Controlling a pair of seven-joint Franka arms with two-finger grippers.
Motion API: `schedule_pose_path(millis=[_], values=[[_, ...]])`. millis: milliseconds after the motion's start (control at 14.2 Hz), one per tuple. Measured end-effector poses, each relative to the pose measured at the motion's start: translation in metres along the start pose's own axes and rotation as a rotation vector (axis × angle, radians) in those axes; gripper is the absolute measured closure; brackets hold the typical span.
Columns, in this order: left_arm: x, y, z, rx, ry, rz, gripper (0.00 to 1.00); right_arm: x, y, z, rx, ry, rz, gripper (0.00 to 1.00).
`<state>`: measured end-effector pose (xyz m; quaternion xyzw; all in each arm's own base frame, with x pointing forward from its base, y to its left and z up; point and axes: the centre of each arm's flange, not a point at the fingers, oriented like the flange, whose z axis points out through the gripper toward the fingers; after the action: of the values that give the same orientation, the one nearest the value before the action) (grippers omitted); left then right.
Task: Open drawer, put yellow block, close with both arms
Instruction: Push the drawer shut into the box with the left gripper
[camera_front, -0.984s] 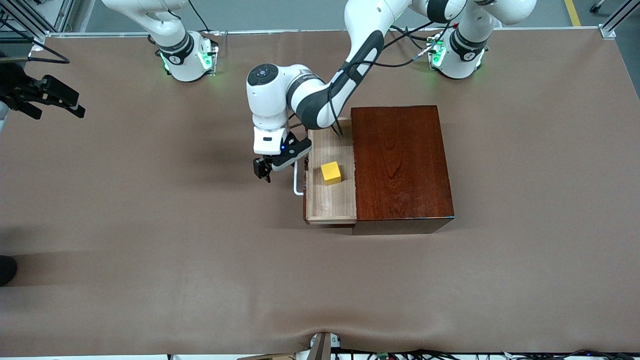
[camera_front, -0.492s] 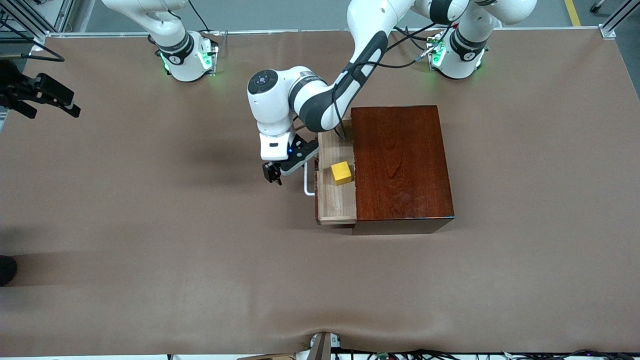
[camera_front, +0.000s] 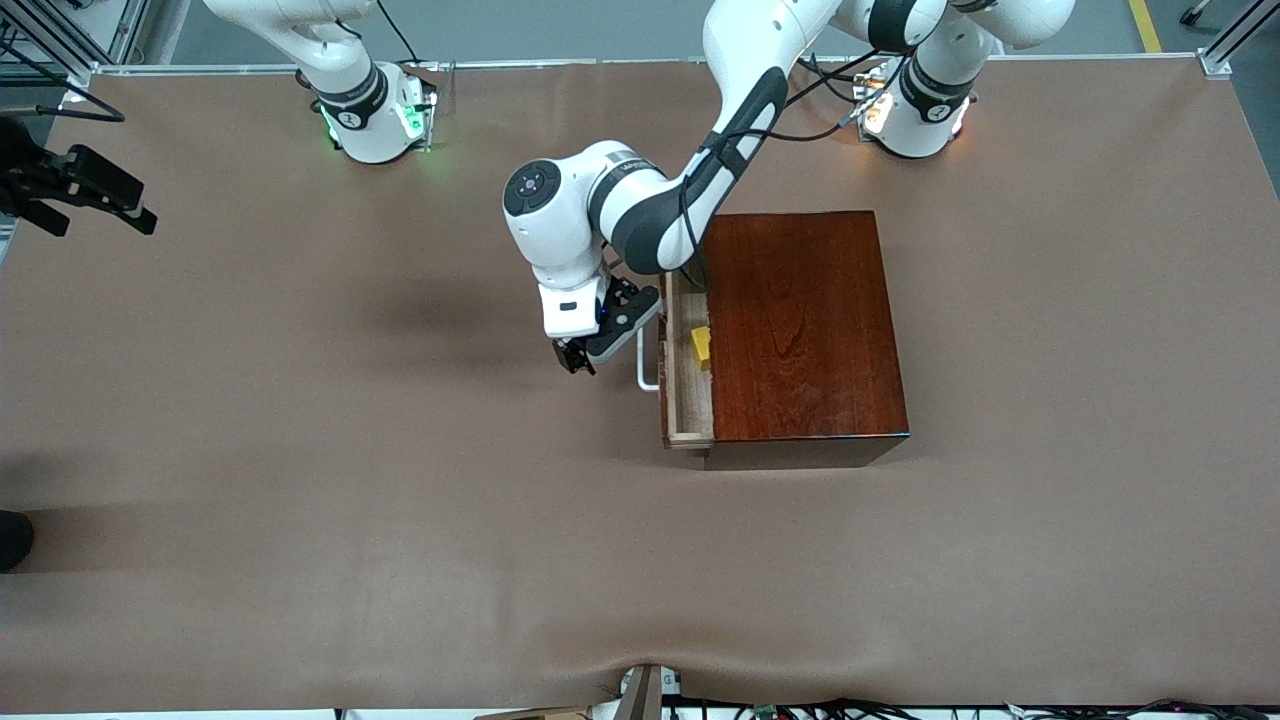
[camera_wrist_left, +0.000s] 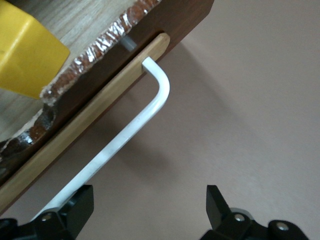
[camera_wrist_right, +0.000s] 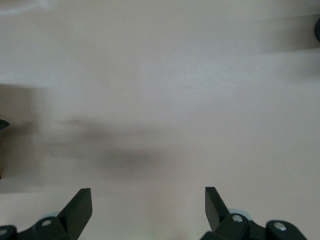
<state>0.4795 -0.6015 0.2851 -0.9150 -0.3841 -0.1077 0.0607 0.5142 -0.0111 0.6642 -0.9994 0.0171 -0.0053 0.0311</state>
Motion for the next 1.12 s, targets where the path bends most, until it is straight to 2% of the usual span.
schedule_pose_path(millis=[281,773,1125], values=[[0.033,-0.005,0.003,0.075,0.007,-0.014,0.0,-0.012,0.015,-0.016,0.001,-0.047,0.012,0.0],[0.047,-0.01,0.008,0.124,0.01,-0.013,0.0,-0.016,-0.005,-0.045,-0.003,0.002,-0.031,0.0],[0.049,-0.01,0.007,0.125,0.007,-0.016,0.0,-0.02,-0.026,-0.05,-0.007,-0.004,-0.071,0.0]])
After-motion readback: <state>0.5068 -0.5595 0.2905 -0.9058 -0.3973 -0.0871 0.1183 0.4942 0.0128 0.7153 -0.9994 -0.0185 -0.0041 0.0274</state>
